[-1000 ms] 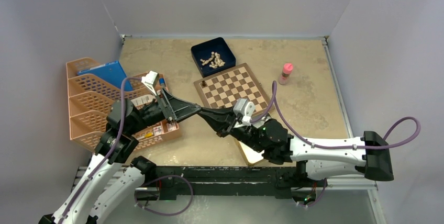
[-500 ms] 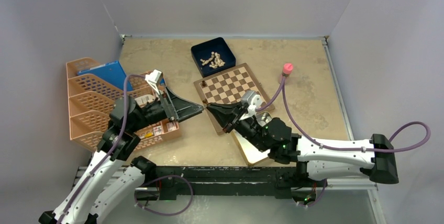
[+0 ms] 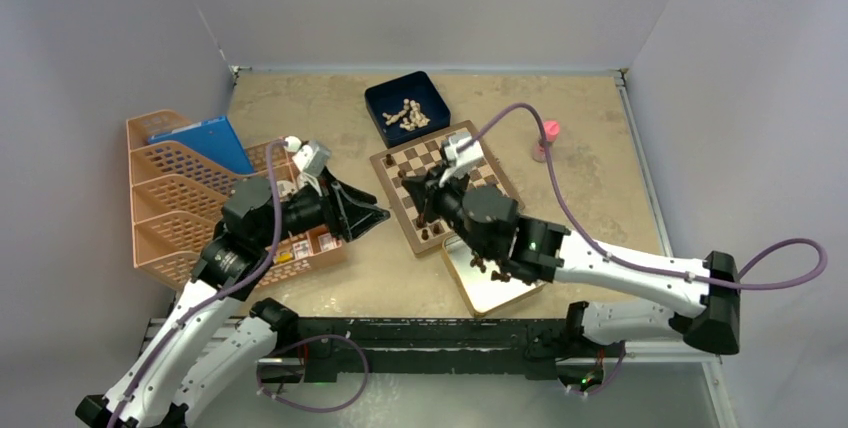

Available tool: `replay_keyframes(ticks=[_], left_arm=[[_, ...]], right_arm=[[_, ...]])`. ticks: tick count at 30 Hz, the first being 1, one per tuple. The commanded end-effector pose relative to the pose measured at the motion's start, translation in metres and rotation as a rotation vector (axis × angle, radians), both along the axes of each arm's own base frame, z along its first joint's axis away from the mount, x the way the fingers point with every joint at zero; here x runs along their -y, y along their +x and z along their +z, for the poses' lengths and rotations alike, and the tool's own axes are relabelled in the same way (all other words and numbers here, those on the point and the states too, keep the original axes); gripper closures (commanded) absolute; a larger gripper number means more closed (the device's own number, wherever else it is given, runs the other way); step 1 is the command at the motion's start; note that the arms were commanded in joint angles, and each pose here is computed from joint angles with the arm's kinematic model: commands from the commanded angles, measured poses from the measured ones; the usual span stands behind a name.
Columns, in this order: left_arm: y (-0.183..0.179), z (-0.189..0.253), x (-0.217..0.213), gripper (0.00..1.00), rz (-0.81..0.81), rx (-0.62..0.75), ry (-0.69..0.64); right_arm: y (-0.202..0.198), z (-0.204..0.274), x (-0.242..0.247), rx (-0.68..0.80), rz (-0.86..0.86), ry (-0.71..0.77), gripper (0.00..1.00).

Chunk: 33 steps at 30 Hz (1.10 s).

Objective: Set up the chess pieces on the board
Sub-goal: Place the chess piece on the chessboard.

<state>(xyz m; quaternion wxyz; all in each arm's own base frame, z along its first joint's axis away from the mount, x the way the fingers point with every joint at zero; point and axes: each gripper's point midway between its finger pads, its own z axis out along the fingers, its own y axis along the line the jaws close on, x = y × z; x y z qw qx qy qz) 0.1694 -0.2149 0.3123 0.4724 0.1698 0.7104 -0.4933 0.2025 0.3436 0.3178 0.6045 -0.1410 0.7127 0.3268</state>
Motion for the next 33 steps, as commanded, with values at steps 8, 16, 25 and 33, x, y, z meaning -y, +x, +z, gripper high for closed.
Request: replay_keyframes(ticks=[8, 16, 25, 33], left_arm=[[0.010, -0.051, -0.022, 0.40, -0.019, 0.252, 0.337], [0.006, -0.061, -0.028, 0.31, 0.019, 0.276, 0.315], [0.008, -0.061, -0.041, 0.29, 0.093, 0.303, 0.336], [0.006, -0.062, -0.043, 0.28, 0.102, 0.290, 0.335]], right_arm=[[0.063, -0.096, 0.023, -0.436, -0.106, -0.294, 1.00], [0.096, -0.172, 0.070, -0.642, -0.265, -0.521, 1.00], [0.100, -0.225, 0.092, -0.792, -0.238, -0.675, 1.00], [0.097, -0.245, 0.085, -0.840, -0.184, -0.693, 0.92]])
